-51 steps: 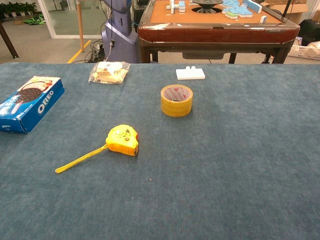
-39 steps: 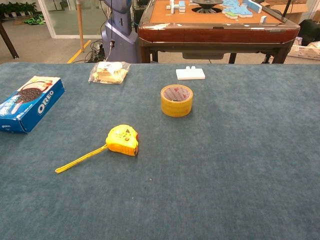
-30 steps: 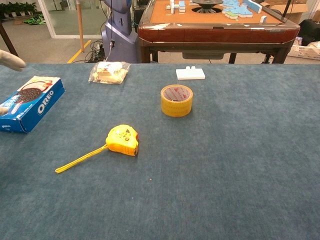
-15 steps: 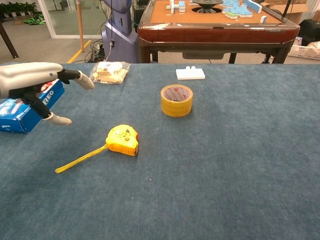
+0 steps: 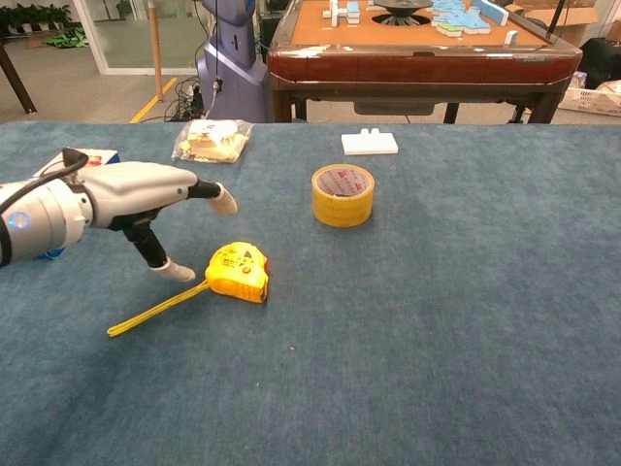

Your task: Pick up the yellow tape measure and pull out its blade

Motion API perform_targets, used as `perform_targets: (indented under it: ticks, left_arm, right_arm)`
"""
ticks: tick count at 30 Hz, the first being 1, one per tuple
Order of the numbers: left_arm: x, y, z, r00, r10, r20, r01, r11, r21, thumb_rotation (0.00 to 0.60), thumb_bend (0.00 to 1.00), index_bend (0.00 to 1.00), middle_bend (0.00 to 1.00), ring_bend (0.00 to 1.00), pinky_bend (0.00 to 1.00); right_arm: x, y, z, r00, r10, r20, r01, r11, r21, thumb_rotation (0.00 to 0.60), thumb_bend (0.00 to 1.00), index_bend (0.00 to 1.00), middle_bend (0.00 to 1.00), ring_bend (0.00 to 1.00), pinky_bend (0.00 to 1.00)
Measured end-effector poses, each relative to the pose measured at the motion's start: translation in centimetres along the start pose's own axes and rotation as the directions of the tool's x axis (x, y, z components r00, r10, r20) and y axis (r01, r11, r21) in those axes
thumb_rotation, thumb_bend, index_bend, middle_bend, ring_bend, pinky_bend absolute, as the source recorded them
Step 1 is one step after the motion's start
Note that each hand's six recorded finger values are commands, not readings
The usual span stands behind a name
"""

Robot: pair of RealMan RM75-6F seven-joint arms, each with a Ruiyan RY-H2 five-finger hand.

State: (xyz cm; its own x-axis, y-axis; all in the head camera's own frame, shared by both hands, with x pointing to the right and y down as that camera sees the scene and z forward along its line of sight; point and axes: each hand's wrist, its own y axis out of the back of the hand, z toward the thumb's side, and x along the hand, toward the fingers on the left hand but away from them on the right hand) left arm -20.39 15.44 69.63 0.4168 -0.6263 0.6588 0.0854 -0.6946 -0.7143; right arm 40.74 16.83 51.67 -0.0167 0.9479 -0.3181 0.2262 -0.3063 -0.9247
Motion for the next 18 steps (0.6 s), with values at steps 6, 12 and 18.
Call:
perform_targets:
  ticks: [6,12,18]
  left_arm:
    - [1.0,-1.1,1.1,1.0,-0.006,-0.017,0.007,0.999,0.044,0.6,0.17,0.18,0.19,0.09,0.11]
    - [1.8,-1.8,1.5,0.999,-0.016,-0.042,0.018,0.999,0.05,0.6,0.17,0.19,0.19,0.1,0.11]
    - [2.4,-2.2,1.9,0.998,-0.02,-0.052,0.022,0.999,0.05,0.6,0.17,0.22,0.23,0.13,0.11]
  right_arm:
    - [0.2,0.0,-0.5,1.0,0.005,0.01,-0.005,1.0,-0.002,0.6,0.28,0.31,0.26,0.14,0.22]
    - [0.3,-0.1,-0.9,1.0,0.012,0.017,-0.011,1.0,-0.002,0.6,0.28,0.32,0.26,0.14,0.22]
    - [0.4,-0.1,-1.2,1.0,0.014,0.025,-0.014,1.0,-0.002,0.6,0.28,0.32,0.26,0.14,0.22]
